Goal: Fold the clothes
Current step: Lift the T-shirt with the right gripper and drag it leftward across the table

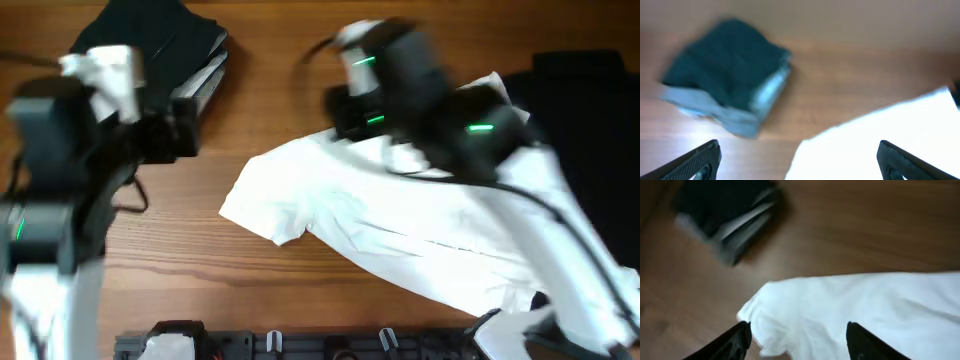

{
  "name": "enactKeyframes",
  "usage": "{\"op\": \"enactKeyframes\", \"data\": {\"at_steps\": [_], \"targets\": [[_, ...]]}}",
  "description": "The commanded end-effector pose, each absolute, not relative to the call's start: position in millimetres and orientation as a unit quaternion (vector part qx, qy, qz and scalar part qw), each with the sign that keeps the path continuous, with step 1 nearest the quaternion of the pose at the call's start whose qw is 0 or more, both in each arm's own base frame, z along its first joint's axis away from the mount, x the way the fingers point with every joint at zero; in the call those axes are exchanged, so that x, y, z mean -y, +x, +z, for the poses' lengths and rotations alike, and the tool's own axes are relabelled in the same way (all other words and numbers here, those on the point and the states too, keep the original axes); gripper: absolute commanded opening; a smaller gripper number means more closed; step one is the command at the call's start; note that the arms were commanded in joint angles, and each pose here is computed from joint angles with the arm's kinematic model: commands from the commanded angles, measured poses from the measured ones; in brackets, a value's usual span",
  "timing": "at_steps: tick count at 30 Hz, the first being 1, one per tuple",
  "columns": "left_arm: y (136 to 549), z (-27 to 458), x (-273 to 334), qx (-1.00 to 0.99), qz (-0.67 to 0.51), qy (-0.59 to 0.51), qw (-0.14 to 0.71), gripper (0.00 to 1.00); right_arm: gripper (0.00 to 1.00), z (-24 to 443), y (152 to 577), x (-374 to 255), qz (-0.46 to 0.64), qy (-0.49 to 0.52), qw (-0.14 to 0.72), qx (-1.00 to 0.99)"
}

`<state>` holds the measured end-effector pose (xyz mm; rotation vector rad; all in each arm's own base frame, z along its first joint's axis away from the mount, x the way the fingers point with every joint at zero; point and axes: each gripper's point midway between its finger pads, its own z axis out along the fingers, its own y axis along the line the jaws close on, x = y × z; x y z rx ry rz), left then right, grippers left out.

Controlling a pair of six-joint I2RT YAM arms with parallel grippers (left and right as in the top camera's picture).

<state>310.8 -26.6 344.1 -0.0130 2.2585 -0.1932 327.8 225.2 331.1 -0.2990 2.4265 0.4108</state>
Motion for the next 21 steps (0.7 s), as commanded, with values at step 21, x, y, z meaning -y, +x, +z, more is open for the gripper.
{"op": "enactKeyframes", "data": {"at_steps": [21], "targets": [[400.7, -9.4, 170.5, -0.955, -0.119, 0.266, 0.061, 0.87, 0.73, 340.1, 334.6, -97.1, 0.113, 0.088, 0.31, -0.94]]}}
